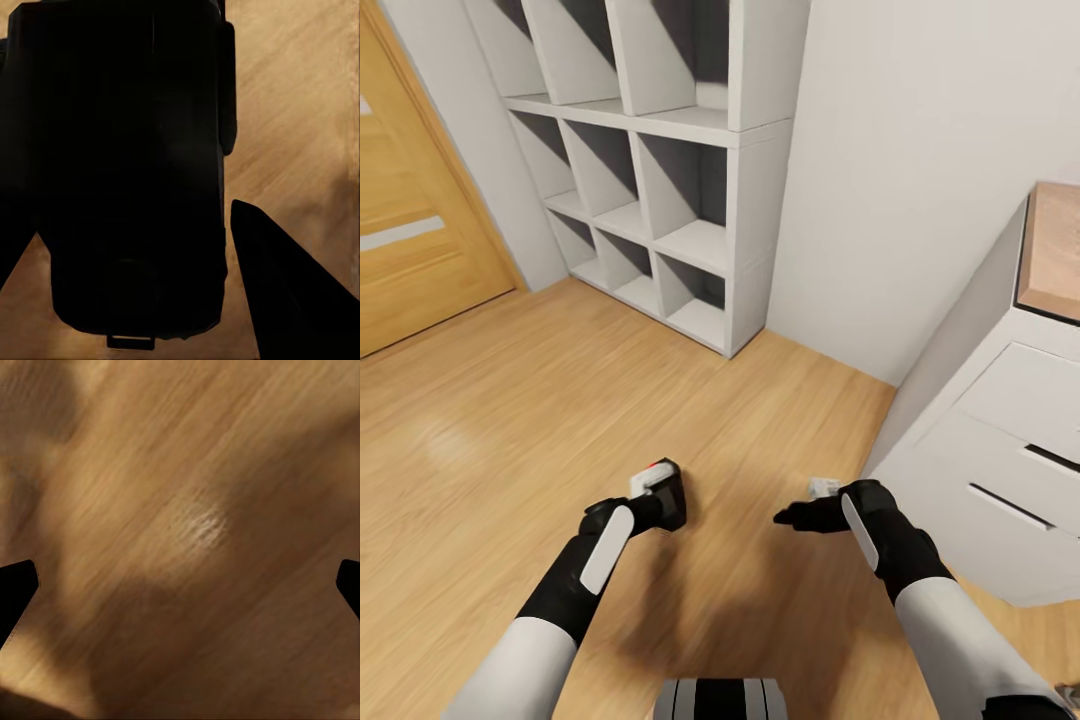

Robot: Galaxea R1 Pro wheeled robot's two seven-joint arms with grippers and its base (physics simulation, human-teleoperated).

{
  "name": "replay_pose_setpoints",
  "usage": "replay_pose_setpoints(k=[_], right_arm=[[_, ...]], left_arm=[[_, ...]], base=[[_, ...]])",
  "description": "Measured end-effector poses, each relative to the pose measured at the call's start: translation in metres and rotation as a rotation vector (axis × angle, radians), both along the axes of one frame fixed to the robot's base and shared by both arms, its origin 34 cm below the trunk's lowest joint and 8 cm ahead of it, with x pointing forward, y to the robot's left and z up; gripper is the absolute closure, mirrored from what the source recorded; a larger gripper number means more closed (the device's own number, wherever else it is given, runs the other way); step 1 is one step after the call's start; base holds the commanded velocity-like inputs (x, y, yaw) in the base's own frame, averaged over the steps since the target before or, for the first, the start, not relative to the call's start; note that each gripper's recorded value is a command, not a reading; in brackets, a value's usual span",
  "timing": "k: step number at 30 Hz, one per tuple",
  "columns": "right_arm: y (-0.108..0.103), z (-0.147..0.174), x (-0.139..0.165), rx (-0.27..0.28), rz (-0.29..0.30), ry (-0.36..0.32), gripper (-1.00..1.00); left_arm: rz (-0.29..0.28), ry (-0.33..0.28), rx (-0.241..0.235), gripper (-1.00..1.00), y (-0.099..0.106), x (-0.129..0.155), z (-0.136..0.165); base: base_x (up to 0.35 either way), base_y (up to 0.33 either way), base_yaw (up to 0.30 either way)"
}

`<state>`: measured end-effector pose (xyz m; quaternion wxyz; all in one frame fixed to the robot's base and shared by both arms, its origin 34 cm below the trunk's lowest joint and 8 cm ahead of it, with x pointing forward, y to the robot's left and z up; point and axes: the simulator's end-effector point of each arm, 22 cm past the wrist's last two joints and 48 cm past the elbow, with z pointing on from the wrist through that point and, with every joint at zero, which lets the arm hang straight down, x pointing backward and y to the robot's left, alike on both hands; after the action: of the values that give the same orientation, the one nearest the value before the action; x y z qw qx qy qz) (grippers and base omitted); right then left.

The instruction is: Attach the digital camera to the camera tripod in the bedroom.

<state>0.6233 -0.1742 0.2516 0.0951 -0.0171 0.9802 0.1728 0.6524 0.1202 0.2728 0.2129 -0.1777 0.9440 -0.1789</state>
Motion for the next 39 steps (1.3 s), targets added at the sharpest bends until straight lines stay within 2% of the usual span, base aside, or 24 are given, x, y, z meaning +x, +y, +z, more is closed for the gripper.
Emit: replay_pose_setpoints(k=[5,9,10,13,15,16,21,24,27,39], right_arm=[[0.001,0.011,0.004,0.006,0.0,-0.016,-1.0],[-0.002,0.02,0.007,0.003,-0.002,-0.031,-1.0],[-0.003,0.022,0.008,0.003,-0.003,-0.035,-1.0],[-0.003,0.029,0.011,0.002,-0.003,-0.048,-1.0],[-0.004,0.034,0.013,0.002,-0.003,-0.056,-1.0],[-0.004,0.036,0.014,0.002,-0.003,-0.06,-1.0],[-0.004,0.048,0.018,0.0,-0.003,-0.081,-1.0],[-0.004,0.055,0.02,-0.001,-0.002,-0.093,-1.0],[-0.004,0.062,0.023,-0.001,-0.003,-0.105,-1.0],[-0.004,0.091,0.031,0.002,-0.003,-0.153,-1.0]], left_arm=[[-0.024,-0.044,-0.051,1.0,-0.009,0.007,0.017],[-0.031,-0.068,-0.07,1.0,-0.007,0.011,0.027],[-0.031,-0.08,-0.089,1.0,0.0,0.013,0.03],[-0.009,-0.118,-0.182,1.0,0.025,0.021,0.044],[0.009,-0.152,-0.297,1.0,0.041,0.025,0.057],[0.011,-0.166,-0.338,1.0,0.046,0.025,0.062],[-0.015,-0.238,-0.485,1.0,0.051,0.025,0.089],[-0.031,-0.262,-0.524,1.0,0.049,0.025,0.1],[-0.037,-0.279,-0.539,1.0,0.048,0.025,0.109],[-0.055,-0.331,-0.554,1.0,0.046,0.03,0.142]], base=[[0.0,0.0,0.0],[0.0,0.0,0.0],[0.0,0.0,0.0],[0.0,0.0,0.0],[0.0,0.0,0.0],[0.0,0.0,0.0],[0.0,0.0,0.0],[0.0,0.0,0.0],[0.0,0.0,0.0],[0.0,0.0,0.0]])
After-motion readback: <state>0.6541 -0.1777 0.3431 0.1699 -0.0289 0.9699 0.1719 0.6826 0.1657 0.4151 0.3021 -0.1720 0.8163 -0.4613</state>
